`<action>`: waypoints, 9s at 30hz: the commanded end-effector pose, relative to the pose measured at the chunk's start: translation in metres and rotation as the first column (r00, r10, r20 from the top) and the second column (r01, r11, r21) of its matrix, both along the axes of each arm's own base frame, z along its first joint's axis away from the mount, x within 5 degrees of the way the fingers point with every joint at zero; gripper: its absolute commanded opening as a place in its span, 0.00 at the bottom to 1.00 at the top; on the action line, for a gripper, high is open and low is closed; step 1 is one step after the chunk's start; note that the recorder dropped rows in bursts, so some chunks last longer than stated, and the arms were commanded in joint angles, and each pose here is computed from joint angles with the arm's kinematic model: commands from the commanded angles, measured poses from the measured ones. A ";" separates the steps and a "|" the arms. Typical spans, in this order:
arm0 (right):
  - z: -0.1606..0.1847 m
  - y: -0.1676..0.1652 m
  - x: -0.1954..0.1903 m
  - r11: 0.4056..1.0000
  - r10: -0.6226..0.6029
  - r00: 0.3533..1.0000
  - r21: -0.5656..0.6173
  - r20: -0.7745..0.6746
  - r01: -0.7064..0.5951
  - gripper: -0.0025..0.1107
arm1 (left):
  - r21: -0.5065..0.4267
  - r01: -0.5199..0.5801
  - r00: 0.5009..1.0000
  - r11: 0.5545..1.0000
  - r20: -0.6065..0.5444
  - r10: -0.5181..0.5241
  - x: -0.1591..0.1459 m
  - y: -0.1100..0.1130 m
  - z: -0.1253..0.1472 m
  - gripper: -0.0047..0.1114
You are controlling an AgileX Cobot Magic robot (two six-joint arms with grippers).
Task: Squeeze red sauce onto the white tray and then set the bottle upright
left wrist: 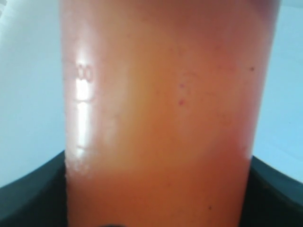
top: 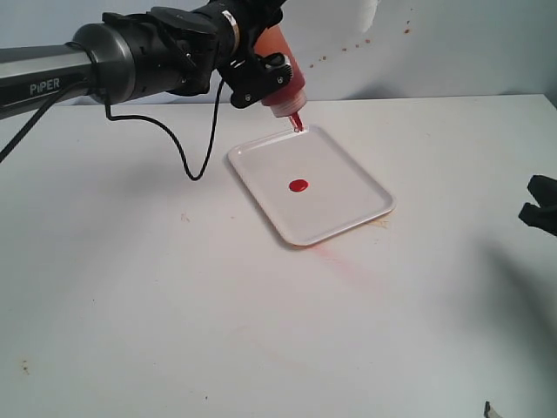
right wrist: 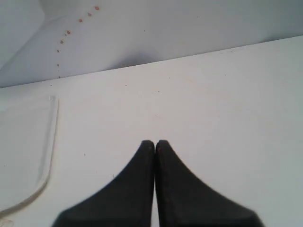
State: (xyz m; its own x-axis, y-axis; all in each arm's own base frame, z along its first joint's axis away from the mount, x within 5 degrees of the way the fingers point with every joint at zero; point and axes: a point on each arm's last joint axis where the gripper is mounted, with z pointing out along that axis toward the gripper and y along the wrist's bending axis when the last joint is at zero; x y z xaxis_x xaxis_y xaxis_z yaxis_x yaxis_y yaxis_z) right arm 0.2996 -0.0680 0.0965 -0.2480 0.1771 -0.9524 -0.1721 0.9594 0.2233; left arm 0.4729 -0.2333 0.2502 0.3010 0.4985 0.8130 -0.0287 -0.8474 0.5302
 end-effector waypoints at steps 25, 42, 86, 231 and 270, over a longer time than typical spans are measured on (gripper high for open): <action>0.010 0.031 0.019 0.996 0.059 0.995 -0.076 0.079 -0.053 0.02 | -0.314 -0.184 0.983 0.932 -0.070 0.170 -0.010 0.013 0.025 0.04; 0.010 0.030 0.019 0.996 0.055 0.995 -0.069 0.078 -0.050 0.02 | -0.206 -0.225 0.955 0.952 -0.241 0.174 -0.046 0.032 -0.011 0.04; 0.028 0.086 0.048 0.965 0.262 0.954 -0.037 0.142 -0.260 0.02 | -0.471 -0.423 0.890 0.774 -0.379 0.255 -0.044 0.041 -0.016 0.04; 0.070 0.393 0.013 0.647 0.763 0.644 -0.080 0.063 -0.759 0.43 | -0.323 -0.939 0.278 -0.118 -0.512 -0.813 -0.151 0.181 -0.129 0.04; 0.074 0.362 0.035 0.644 0.759 0.651 -0.158 0.005 -0.749 0.02 | -0.389 -0.769 0.637 -0.507 -0.409 -0.654 -0.128 0.249 -0.117 0.93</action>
State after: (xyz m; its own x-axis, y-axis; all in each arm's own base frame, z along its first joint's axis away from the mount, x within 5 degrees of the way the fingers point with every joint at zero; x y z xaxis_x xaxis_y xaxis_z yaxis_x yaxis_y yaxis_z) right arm 0.3407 0.2905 0.1606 -0.1660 -0.2100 -0.9635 -0.8321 0.5542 0.0226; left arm 0.3394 -0.0147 0.1260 -0.1763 0.0733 -0.9816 0.7643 0.6386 -0.0896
